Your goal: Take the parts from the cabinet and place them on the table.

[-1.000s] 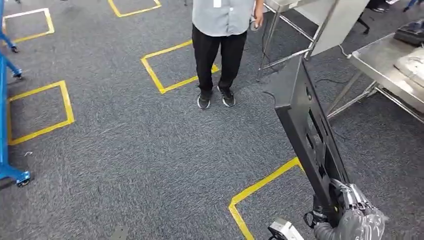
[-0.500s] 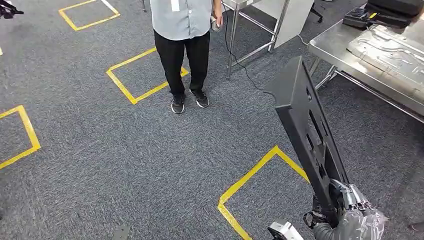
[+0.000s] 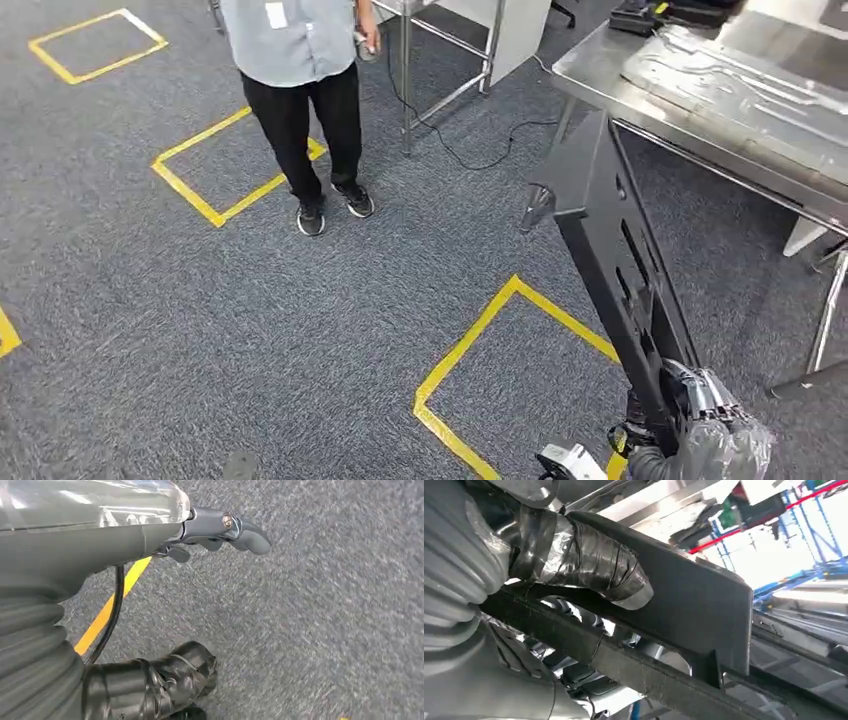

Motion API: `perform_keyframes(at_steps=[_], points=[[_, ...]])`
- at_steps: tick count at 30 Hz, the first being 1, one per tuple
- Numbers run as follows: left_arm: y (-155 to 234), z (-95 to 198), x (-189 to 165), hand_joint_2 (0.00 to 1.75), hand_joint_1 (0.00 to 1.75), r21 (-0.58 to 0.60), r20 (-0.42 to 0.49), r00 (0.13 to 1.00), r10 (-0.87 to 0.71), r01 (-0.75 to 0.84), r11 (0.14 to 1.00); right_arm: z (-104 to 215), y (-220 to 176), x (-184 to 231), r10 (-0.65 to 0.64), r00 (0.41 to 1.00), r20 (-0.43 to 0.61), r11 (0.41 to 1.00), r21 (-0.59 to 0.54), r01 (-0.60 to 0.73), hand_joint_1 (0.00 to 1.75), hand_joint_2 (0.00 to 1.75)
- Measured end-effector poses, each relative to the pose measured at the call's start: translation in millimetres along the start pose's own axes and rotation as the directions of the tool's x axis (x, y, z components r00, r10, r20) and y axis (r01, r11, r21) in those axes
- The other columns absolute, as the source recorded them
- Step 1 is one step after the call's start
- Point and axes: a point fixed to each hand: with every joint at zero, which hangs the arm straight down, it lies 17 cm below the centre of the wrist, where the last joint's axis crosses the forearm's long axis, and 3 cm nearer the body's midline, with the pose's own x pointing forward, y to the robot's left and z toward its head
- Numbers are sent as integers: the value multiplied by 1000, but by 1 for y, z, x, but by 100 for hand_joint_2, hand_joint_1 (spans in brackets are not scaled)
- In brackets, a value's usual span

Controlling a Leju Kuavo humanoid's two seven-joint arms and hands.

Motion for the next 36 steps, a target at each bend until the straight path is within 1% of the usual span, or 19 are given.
perform_keyframes(at_steps=[8,17,36], points=[[1,1,-4,175,0,0,-4,1000,-2,2,1000,-1,0,0,0,1000,0,1000,-3,0,175,175],[1,-1,2,175,0,1,3,1000,0,0,1000,1,0,-1,-6,1000,-7,1000,0,6,175,175],[0,0,0,175,0,-4,-2,1000,2,-2,1000,-2,0,-1,-7,1000,0,1000,-6,7,175,175]])
